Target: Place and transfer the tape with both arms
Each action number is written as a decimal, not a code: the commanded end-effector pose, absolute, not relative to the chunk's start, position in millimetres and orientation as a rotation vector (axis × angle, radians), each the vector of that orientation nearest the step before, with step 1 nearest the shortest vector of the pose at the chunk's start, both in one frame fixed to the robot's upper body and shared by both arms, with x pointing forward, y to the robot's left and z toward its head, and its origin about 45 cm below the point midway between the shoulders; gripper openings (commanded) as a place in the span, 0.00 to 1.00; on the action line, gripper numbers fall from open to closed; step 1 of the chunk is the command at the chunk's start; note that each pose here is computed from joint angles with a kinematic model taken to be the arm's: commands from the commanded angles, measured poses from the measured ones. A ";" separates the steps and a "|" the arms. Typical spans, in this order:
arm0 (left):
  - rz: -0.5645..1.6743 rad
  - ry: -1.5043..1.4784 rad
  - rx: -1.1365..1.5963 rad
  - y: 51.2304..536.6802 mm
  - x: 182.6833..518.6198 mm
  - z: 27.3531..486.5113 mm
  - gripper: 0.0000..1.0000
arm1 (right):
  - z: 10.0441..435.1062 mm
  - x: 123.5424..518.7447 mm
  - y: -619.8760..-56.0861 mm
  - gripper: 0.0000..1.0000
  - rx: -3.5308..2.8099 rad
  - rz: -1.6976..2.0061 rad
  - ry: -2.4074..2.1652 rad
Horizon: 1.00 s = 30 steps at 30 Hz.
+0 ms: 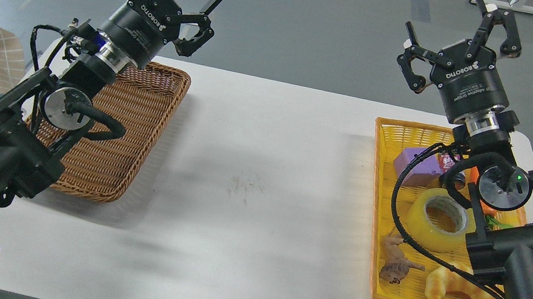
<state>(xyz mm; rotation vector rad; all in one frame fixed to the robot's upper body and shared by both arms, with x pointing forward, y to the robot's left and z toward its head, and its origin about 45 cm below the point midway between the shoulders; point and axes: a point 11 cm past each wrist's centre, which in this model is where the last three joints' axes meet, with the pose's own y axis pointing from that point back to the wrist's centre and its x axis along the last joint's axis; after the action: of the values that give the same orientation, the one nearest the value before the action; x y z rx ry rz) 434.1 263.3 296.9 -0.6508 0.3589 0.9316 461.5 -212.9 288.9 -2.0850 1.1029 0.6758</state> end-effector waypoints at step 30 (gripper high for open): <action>0.961 0.303 -0.740 270.6 433.3 302.0 0.98 | 285.1 461.4 -213.8 1.00 -2.098 0.681 1.115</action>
<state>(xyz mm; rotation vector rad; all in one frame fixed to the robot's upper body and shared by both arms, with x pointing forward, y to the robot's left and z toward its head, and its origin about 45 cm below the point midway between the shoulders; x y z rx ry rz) 433.2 271.3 302.1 -0.7432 0.3021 0.9624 461.7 -213.7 286.0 -2.0981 1.1138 0.6790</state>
